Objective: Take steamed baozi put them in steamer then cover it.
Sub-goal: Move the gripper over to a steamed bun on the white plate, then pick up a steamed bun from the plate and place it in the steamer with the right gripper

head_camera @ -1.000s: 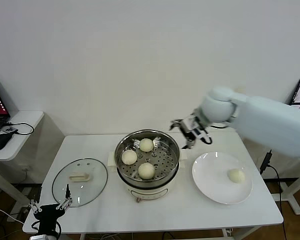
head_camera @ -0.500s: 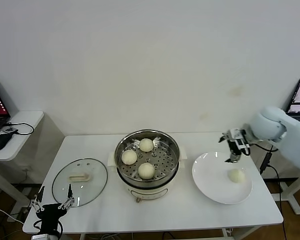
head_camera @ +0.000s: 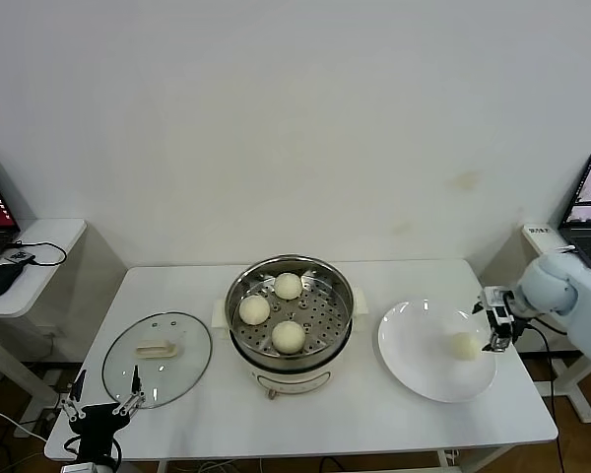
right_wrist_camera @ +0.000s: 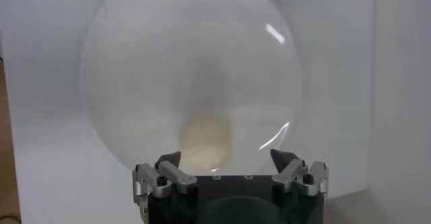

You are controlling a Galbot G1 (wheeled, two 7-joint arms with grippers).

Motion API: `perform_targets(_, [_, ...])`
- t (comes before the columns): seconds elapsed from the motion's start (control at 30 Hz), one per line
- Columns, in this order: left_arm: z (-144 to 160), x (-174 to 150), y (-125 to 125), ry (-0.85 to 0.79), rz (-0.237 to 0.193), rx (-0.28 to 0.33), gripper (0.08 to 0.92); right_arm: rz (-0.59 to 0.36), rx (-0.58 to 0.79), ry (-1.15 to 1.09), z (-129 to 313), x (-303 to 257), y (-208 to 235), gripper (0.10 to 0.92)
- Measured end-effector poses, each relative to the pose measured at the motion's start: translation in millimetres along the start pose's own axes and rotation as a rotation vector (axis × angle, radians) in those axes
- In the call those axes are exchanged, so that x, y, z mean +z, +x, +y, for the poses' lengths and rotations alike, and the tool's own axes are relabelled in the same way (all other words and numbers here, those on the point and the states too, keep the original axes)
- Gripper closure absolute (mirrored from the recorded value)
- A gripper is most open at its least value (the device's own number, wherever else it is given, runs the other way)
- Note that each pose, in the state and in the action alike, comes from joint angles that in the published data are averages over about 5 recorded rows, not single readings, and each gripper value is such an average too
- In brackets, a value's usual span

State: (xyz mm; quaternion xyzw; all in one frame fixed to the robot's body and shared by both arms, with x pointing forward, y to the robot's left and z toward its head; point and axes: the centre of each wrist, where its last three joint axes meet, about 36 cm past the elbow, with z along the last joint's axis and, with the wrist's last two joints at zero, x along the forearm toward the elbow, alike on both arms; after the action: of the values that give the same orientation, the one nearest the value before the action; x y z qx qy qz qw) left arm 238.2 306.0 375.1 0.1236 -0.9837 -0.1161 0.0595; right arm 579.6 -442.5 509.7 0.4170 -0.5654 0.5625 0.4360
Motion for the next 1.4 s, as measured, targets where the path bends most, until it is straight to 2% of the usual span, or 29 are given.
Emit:
perform_targets(0.4, [2,2,0,-0.004,0.006,-0.004,0.177,0.006,-0.033,-0.017,5,-5,-46,0.200])
perform_targets(0.63, [1,4,-1,-0.002,0.010,-0.006,0.177,0.007,-0.026,-0.022,4,-9,-59,0.209])
perform_targets(0.93, [1,5,0,0.000,0.012,-0.008,0.177,0.012,-0.016,-0.021,2,-15,-65,0.292])
perform_targets(1.17, [0,5,0,0.000,0.011,-0.009,0.177,0.012,-0.016,-0.022,0,-15,-62,0.389])
perform_targets(1.4, [0,5,-1,0.000,0.008,-0.008,0.177,0.004,-0.004,-0.026,-10,-16,-37,0.401])
